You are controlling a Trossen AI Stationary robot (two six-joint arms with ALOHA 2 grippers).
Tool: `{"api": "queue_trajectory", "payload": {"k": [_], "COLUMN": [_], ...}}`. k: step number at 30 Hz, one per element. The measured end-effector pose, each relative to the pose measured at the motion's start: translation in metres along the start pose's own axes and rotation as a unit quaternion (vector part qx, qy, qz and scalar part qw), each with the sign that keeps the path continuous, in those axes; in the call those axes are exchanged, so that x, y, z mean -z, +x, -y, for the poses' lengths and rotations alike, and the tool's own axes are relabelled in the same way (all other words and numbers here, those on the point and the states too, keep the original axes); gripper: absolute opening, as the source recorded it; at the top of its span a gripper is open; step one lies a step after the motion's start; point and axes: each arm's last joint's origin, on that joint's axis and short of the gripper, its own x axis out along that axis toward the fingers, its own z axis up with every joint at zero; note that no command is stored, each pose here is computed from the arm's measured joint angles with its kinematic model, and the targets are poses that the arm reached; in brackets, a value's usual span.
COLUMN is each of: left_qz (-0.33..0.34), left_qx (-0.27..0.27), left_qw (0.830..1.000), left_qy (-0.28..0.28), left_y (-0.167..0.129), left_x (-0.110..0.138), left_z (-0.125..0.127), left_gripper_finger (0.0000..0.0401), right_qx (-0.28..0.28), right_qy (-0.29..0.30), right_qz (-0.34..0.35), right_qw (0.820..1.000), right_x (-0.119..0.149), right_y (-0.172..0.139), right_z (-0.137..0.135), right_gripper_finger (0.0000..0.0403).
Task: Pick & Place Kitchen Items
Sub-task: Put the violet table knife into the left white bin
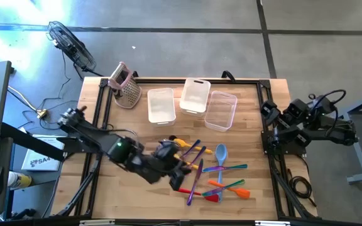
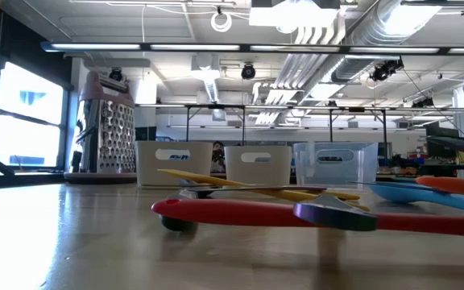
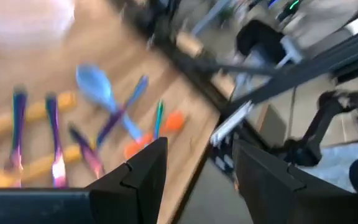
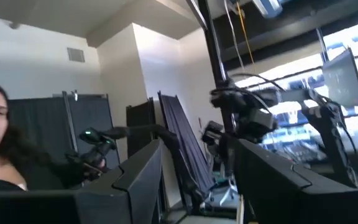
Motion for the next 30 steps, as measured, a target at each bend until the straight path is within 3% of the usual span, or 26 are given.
{"api": "queue_trajectory", "payload": {"k": [3,8,12,18,25,30], "left_qz": [-0.045,-0.086,-0.108,-0.163,-0.218,-0.189], "left_qx": [-0.029,-0.097,-0.121,-0.174,-0.182,-0.165], "left_qw": [0.998,0.991,0.986,0.969,0.947,0.953], "left_qy": [-0.023,-0.012,-0.042,-0.067,-0.149,-0.171], "left_y": [0.013,0.033,0.055,0.096,0.123,0.128], "left_x": [0.001,0.004,0.010,0.041,0.058,0.054], "left_z": [0.005,-0.003,-0.009,-0.022,-0.027,-0.024], "left_gripper_finger": [0.0179,0.0179,0.0179,0.0179,0.0179,0.0179], "right_qx": [-0.012,-0.058,-0.057,-0.031,-0.039,-0.022], "right_qy": [0.008,0.008,0.009,0.023,0.048,0.069], "right_qz": [-0.019,-0.044,-0.045,-0.050,-0.091,-0.114], "right_qw": [1.000,0.997,0.997,0.998,0.994,0.991], "right_x": [0.003,0.004,0.004,0.007,0.015,0.020], "right_y": [0.000,0.000,0.000,0.000,-0.001,-0.002], "right_z": [0.000,-0.003,-0.002,0.000,0.002,0.005], "right_gripper_finger": [0.0199,0.0199,0.0199,0.0199,0.0199,0.0199]}}
